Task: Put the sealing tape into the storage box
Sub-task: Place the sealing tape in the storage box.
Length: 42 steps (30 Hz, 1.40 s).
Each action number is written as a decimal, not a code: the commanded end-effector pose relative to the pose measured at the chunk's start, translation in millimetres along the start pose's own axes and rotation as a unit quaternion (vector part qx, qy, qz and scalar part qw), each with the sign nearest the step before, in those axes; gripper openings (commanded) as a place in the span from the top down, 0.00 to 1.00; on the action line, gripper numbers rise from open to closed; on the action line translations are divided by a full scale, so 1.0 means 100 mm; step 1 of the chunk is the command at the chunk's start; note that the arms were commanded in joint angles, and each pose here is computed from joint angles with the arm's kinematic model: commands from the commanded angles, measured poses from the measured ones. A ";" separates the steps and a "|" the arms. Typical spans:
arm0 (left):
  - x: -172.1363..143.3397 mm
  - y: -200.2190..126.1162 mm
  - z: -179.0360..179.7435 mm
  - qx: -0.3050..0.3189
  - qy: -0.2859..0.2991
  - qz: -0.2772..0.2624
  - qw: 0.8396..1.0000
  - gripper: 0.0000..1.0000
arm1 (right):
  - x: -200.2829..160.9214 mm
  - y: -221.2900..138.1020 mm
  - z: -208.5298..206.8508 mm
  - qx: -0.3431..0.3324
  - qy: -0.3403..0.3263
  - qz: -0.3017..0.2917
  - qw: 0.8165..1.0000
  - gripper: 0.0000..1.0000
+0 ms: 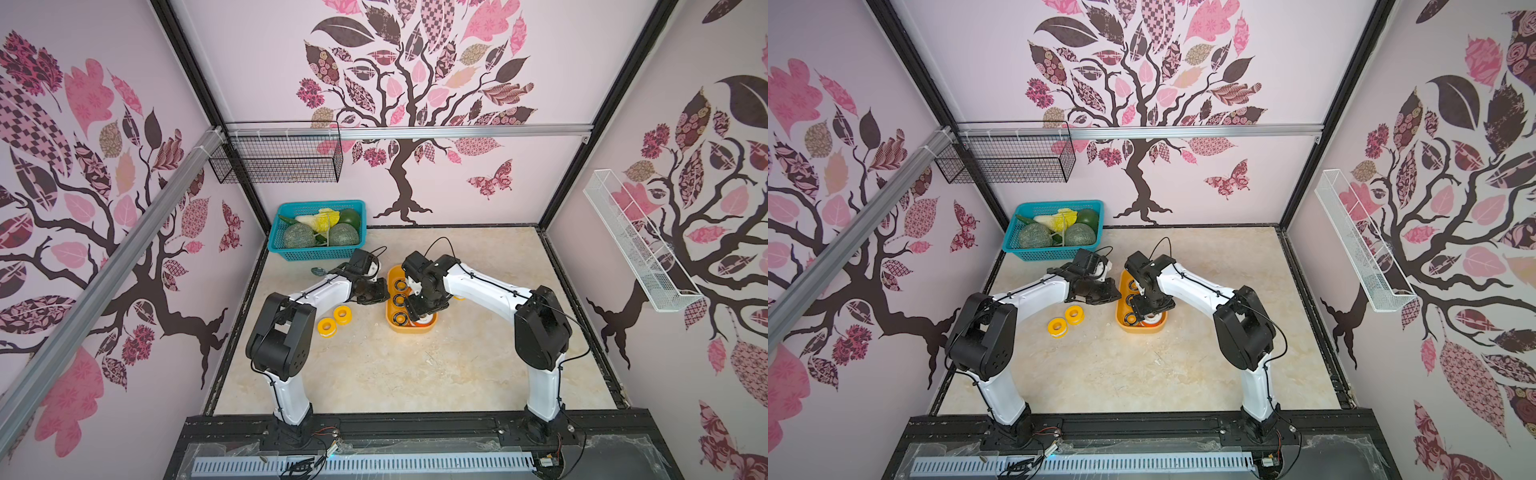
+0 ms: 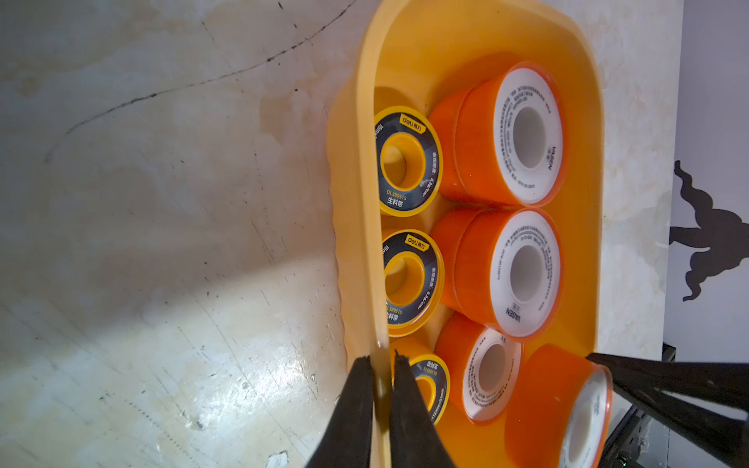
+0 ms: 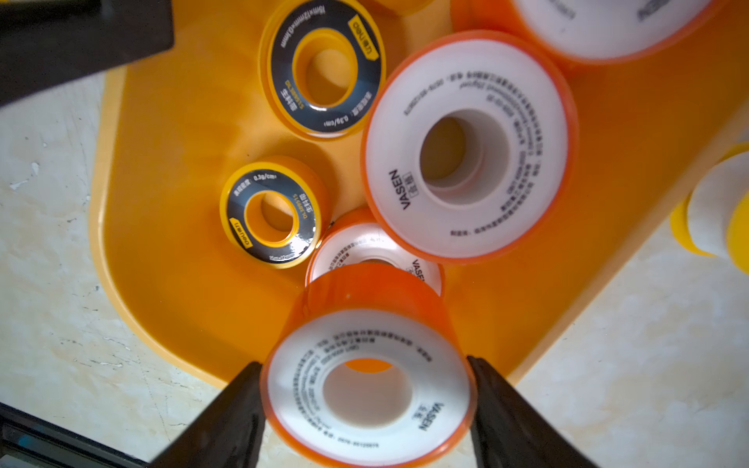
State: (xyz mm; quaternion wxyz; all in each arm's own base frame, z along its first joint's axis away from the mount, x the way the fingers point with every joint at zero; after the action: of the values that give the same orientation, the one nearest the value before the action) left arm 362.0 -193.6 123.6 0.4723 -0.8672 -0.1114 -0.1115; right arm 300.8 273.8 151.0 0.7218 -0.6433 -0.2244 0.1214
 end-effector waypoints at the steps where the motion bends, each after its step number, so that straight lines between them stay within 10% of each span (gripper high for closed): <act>1: 0.01 0.00 -0.02 0.005 0.009 0.005 1.000 0.86 | 0.07 -0.02 0.03 -0.006 -0.008 -0.006 1.000 0.22; 42: -0.02 -0.03 -0.03 -0.002 0.010 0.005 1.000 0.87 | 0.10 -0.16 -0.03 -0.036 0.000 -0.041 0.999 0.16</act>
State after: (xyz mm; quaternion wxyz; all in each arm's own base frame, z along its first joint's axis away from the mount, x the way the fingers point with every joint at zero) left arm 361.6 -193.5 123.6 0.4729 -0.8673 -0.1103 -0.1100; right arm 305.6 272.5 141.3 0.6995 -0.6668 -0.2281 0.1185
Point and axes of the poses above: each gripper's point midway between its finger pads, its own y axis out along the fingers, its own z axis along the line the jaws close on, x = y × z, the point moved 6 cm from there along -y, back along the fingers, and after that the axes turned 3 degrees about -y, right-handed, at the moved point
